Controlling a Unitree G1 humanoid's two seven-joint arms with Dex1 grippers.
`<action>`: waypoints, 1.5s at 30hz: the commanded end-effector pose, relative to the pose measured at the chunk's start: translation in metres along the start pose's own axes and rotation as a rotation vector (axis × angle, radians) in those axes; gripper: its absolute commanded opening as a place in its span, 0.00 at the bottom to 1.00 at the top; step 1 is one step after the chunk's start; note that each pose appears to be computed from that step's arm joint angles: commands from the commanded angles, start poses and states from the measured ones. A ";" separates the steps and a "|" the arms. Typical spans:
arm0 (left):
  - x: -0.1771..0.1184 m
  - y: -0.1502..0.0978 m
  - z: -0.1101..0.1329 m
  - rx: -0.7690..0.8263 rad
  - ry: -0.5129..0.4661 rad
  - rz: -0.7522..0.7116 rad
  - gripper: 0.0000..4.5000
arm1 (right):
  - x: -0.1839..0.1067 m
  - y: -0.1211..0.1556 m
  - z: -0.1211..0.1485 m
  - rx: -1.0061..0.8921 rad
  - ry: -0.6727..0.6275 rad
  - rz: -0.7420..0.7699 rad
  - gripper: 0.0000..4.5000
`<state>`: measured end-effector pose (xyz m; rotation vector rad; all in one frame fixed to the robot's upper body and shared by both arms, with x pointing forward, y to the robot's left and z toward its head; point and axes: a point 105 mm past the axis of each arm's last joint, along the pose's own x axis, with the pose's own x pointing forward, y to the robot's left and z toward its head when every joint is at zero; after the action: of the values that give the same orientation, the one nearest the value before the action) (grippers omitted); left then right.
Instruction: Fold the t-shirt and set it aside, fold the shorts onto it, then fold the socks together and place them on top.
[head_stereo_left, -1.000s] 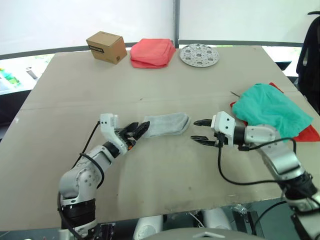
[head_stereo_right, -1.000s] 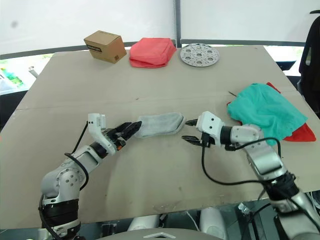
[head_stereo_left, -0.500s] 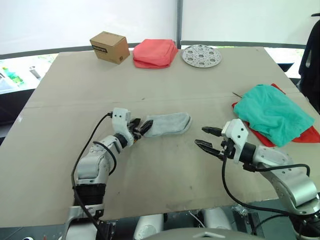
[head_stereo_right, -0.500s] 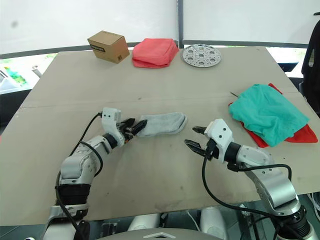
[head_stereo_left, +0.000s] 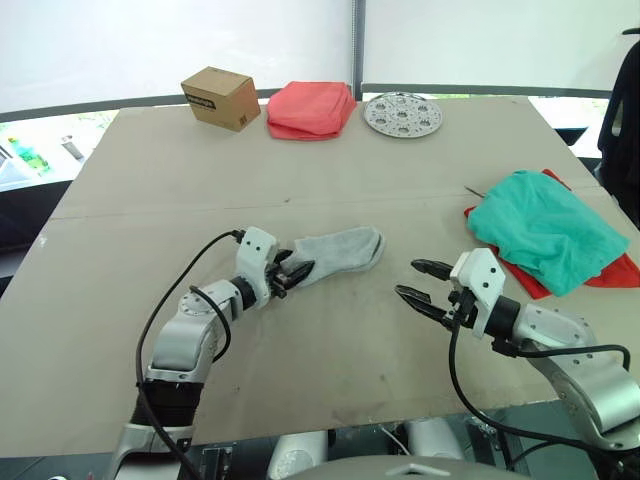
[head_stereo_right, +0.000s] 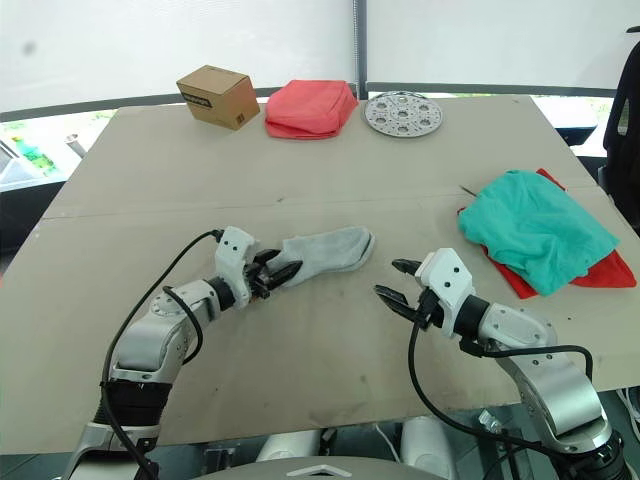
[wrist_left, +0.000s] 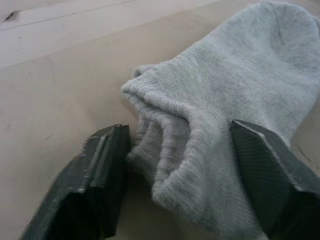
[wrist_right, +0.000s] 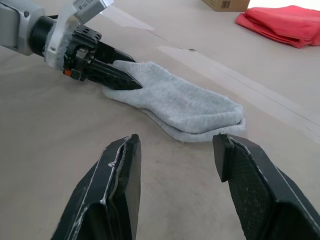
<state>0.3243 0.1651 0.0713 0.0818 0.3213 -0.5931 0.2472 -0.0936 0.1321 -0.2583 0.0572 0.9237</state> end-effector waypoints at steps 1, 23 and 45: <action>0.004 -0.004 -0.029 -0.056 0.104 -0.021 0.32 | -0.001 0.002 0.010 -0.039 -0.039 0.003 0.56; -0.040 0.083 0.062 0.351 0.227 0.135 0.02 | 0.012 0.004 0.011 -0.048 -0.034 0.075 0.56; 0.034 0.021 0.136 0.852 0.312 0.209 0.02 | 0.004 0.007 0.006 -0.035 -0.004 0.000 0.56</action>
<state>0.3965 0.1531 0.1771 0.9210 0.4395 -0.4830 0.2452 -0.0856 0.1249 -0.2711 0.0827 0.9361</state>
